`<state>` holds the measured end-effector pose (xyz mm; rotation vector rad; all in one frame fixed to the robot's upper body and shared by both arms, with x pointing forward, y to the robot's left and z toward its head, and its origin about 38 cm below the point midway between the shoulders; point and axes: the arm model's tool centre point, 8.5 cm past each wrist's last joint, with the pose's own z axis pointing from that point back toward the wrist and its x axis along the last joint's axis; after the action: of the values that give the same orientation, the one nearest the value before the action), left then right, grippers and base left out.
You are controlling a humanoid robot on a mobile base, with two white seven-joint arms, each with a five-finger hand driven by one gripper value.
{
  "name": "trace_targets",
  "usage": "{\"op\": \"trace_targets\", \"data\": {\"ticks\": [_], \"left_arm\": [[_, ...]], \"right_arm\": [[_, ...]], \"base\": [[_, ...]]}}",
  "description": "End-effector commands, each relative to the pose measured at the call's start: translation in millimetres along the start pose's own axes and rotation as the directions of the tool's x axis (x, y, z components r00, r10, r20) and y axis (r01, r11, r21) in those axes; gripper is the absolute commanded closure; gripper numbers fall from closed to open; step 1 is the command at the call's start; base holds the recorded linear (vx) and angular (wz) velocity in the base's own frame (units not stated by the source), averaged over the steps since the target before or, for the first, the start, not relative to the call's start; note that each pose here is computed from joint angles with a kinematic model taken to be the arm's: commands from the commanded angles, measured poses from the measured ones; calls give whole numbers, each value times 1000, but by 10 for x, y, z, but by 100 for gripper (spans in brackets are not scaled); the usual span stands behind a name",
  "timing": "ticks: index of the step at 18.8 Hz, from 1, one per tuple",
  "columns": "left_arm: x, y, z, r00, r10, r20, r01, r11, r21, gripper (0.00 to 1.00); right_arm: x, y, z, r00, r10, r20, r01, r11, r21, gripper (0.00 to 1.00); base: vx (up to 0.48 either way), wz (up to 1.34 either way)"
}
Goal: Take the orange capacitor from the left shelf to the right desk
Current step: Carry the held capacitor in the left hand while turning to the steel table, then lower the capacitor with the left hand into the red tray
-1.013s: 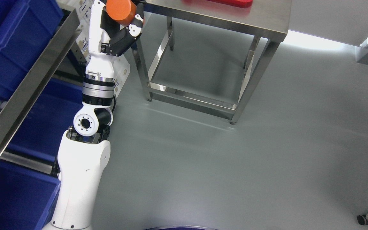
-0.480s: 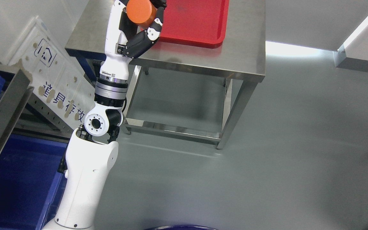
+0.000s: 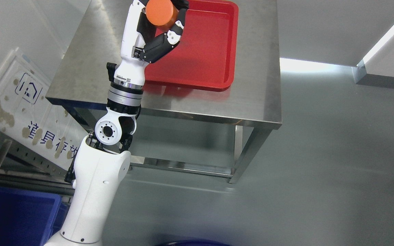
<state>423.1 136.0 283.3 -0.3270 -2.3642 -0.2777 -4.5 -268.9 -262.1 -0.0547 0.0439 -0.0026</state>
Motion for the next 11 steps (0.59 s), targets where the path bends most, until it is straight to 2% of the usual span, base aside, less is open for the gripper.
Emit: {"op": "trace_targets", "data": {"ticks": [1, 6, 9, 11], "left_arm": [[-29, -114, 8, 1000, 2, -18, -3, 999, -45, 96], [-103, -239, -73, 994, 6, -106, -14, 996, -83, 96], [-204, -255, -25, 982, 2, -190, -19, 996, -84, 96], [-220, -252, 24, 981, 6, -194, -21, 997, -80, 96]], "right_arm": [[107, -114, 3, 999, -10, 32, 10, 1000, -17, 0], [107, -114, 3, 999, -10, 32, 10, 1000, -17, 0], [107, -114, 3, 999, -10, 32, 10, 1000, -17, 0], [107, -114, 3, 999, -10, 32, 10, 1000, -17, 0]], "base": [[306, -51], [239, -43], [145, 0], [89, 0]]}}
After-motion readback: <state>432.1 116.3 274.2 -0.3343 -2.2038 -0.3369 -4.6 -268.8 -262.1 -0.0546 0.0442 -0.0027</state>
